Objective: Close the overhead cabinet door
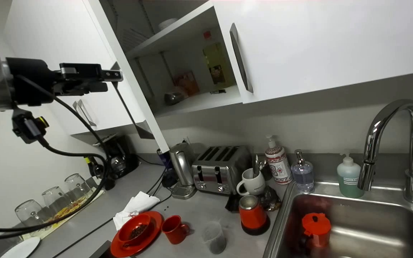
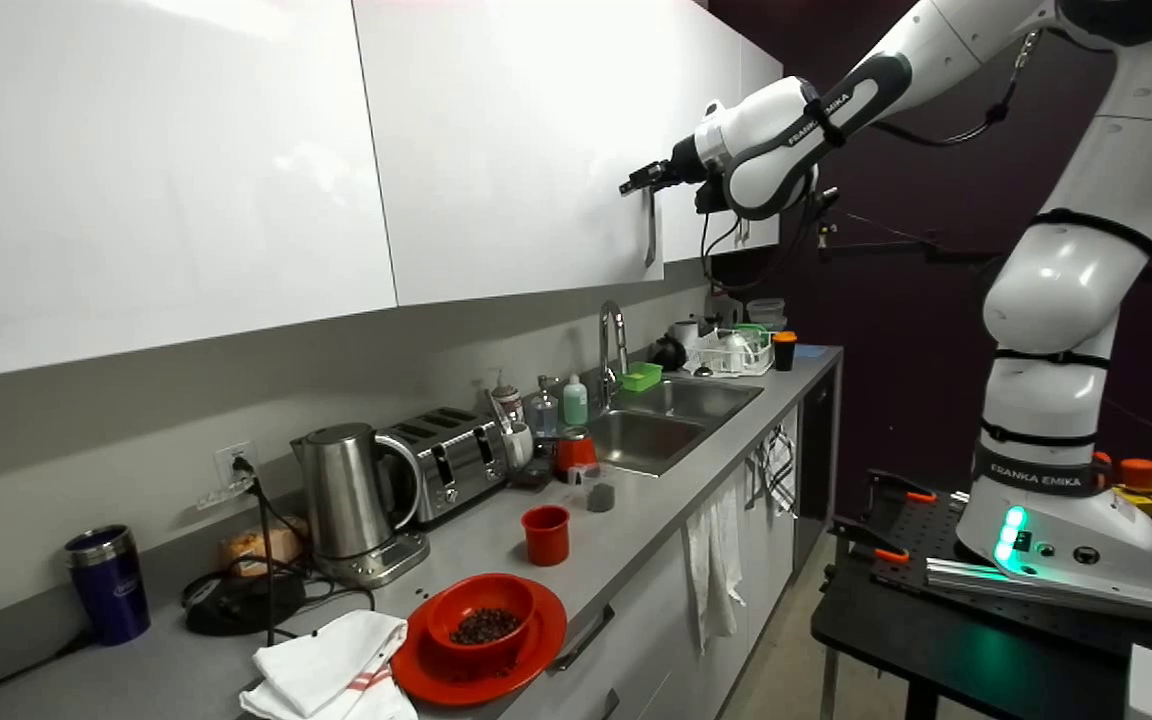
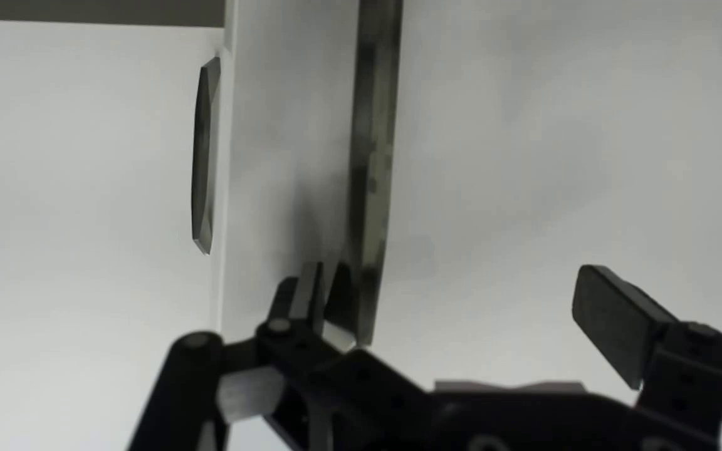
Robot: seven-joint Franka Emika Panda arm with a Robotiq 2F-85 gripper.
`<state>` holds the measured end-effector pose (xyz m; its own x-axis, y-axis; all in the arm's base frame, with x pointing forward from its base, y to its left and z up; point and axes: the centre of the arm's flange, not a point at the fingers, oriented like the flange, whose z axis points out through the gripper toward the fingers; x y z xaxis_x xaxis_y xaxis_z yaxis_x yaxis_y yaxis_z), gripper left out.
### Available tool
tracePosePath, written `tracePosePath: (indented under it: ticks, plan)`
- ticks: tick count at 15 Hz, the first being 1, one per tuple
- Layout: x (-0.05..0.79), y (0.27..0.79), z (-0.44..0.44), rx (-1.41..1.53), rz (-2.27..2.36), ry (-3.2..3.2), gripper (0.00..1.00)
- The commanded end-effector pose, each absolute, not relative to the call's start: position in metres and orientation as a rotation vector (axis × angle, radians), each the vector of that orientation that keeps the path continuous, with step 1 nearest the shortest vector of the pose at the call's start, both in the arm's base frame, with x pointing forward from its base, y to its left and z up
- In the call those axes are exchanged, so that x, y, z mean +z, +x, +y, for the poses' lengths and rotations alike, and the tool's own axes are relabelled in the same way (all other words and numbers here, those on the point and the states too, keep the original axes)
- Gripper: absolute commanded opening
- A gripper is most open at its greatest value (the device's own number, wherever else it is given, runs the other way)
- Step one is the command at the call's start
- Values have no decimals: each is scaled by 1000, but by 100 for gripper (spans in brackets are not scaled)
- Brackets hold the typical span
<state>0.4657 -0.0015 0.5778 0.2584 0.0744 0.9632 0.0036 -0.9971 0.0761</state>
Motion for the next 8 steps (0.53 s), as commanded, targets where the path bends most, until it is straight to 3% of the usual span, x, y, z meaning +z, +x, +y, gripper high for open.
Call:
tracePosePath:
  ticks: [1,2,3,8]
  plan:
    - [525,462,15,1956,73,2370,100]
    - [526,462,15,1960,74,2366,100]
    - [583,462,1,1888,63,2431,100]
    - [588,460,3,1899,65,2417,100]
